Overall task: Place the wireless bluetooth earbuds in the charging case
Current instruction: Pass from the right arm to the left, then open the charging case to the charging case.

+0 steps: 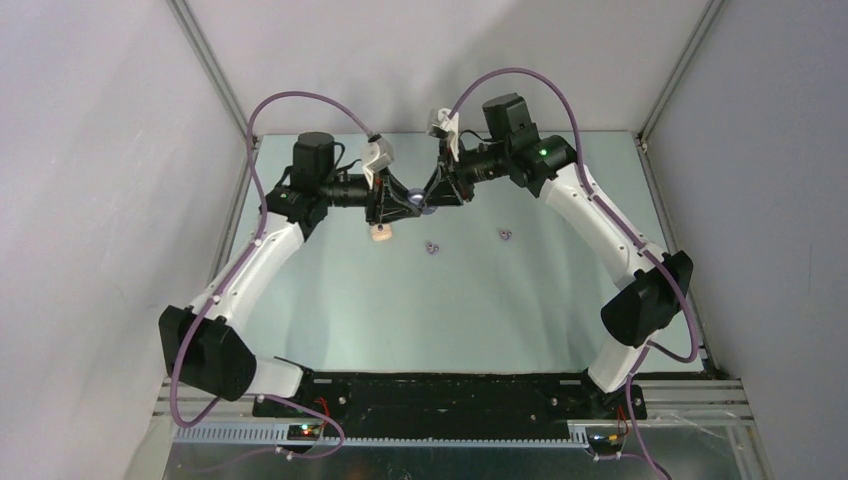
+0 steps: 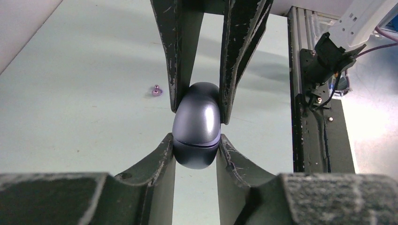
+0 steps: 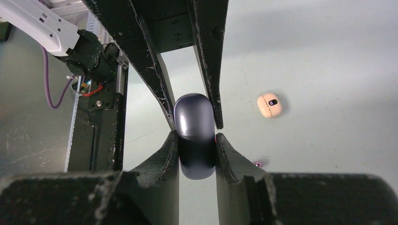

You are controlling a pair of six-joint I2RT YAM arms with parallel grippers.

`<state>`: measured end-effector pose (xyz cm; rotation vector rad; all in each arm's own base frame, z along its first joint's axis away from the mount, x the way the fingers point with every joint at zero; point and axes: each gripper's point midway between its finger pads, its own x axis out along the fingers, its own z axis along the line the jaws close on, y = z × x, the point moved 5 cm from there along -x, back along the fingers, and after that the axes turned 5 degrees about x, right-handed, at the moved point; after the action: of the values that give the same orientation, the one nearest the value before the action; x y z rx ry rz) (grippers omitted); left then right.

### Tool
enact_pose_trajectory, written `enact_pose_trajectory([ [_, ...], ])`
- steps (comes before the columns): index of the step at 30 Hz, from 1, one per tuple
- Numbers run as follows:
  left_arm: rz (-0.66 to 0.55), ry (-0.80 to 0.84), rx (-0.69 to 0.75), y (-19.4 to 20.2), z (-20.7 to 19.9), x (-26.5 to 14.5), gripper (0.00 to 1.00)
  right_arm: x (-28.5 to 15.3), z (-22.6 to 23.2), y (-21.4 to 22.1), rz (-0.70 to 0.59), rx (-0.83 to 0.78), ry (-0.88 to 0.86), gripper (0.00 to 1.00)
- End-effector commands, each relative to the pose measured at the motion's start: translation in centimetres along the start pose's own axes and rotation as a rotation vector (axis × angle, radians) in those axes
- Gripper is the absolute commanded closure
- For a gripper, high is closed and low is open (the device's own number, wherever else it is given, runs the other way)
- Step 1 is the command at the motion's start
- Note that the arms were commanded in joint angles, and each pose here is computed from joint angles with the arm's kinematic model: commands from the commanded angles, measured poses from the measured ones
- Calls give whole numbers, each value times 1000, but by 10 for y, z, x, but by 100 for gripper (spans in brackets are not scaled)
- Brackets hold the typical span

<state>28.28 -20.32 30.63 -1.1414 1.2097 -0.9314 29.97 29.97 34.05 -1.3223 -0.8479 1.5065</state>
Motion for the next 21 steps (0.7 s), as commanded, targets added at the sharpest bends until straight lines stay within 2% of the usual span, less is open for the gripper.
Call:
enact_pose_trajectory([
  [1, -34, 25, 30, -14, 2, 0, 95, -11, 12, -22, -62, -51, 6, 91],
  [2, -38, 28, 34, -14, 2, 1, 99, -10, 10, -21, -60, -43, 20, 87],
  [3, -41, 33, 34, -13, 2, 1, 99, -10, 8, -21, -60, -25, 31, 78],
  [5, -48, 42, 40, -13, 1, 1, 100, -11, 1, -22, -68, 2, 73, 68],
  [7, -53, 48, 49, -13, 1, 1, 100, -16, -8, -27, -91, 24, 111, 62],
  [14, -59, 57, 60, -14, 0, 2, 100, -31, -31, -34, -123, 46, 185, 57],
  [21, -59, 44, 29, -13, 3, 1, 100, -33, -22, -38, -134, 40, 141, 54],
])
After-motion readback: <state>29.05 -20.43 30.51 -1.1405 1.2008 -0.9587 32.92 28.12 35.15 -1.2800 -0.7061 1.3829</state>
